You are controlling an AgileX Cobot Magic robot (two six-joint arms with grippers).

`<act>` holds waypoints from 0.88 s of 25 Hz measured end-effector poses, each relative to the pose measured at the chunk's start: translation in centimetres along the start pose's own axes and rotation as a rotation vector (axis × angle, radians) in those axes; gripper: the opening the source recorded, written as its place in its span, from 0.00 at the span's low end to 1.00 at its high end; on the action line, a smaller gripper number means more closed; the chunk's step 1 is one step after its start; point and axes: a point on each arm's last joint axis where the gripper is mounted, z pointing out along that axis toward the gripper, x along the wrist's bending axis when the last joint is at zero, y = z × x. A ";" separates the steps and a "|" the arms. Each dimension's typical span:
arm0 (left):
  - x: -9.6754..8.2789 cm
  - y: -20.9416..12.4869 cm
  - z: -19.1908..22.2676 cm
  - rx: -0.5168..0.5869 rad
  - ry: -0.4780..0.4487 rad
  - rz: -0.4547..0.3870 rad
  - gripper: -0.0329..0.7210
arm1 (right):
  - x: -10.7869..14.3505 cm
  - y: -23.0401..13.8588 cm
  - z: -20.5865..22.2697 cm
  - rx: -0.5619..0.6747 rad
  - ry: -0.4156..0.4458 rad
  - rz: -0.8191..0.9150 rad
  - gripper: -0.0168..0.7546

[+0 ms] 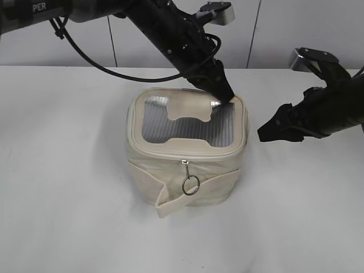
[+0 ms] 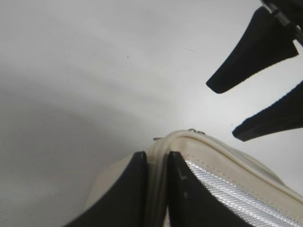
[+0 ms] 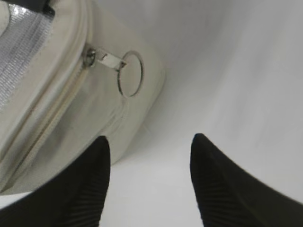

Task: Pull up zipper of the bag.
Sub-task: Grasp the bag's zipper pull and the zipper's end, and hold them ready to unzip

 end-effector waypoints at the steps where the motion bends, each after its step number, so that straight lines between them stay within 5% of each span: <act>1: 0.1 0.0 -0.1 -0.002 0.000 -0.002 0.16 | 0.0 0.1 0.0 -0.009 -0.003 -0.024 0.58; 10: 0.8 -0.3 -0.4 -0.029 -0.032 -0.041 0.16 | 0.2 0.7 0.3 -0.087 0.028 -0.255 0.56; 22: 0.8 -0.3 -0.4 -0.031 -0.034 -0.043 0.16 | -0.5 0.1 2.8 -0.067 0.069 -0.262 0.55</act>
